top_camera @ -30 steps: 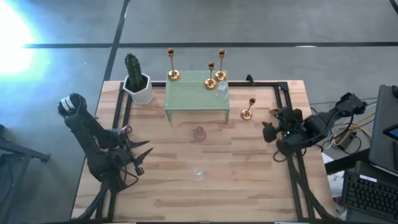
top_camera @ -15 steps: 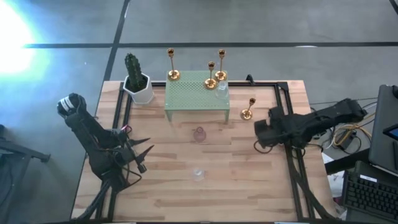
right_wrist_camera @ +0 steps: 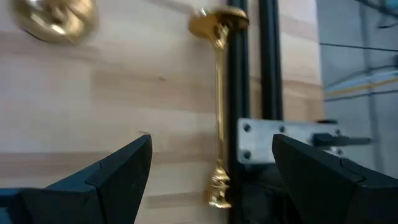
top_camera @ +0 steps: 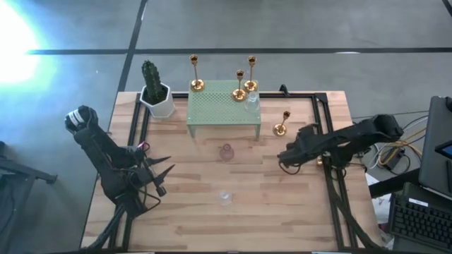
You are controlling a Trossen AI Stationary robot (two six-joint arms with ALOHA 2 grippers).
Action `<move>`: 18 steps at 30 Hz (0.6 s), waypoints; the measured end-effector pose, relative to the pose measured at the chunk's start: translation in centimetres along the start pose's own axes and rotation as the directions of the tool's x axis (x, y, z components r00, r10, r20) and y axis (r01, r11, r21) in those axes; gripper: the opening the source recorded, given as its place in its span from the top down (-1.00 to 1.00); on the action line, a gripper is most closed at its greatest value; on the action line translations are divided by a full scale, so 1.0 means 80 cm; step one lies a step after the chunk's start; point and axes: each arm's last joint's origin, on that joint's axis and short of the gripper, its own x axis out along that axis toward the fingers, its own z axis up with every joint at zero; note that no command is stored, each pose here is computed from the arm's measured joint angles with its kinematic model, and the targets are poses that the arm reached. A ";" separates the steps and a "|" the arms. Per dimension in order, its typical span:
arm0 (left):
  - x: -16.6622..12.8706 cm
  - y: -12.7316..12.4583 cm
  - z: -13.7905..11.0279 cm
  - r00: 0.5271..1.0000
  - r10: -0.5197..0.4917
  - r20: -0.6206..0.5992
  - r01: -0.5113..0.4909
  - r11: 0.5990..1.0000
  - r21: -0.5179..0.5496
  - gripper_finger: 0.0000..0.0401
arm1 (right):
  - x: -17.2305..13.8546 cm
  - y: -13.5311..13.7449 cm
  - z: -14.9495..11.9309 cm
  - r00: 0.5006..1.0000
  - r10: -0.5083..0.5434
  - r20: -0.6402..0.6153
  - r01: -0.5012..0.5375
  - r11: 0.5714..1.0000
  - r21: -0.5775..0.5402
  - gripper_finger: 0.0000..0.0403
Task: Pick & Place candle stick holders
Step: Put the gold candle holder on the shelf
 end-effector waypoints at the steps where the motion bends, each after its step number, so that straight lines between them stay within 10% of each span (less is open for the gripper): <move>1: 0.000 0.000 0.000 1.000 0.000 0.000 0.000 1.000 0.003 0.23 | 0.004 0.003 -0.003 1.000 -0.016 -0.009 0.016 1.000 -0.009 -0.61; 18: 0.000 0.001 0.000 1.000 0.000 0.000 0.000 0.999 0.037 0.23 | 0.082 0.036 -0.015 0.987 -0.138 -0.078 0.126 0.982 -0.143 -0.54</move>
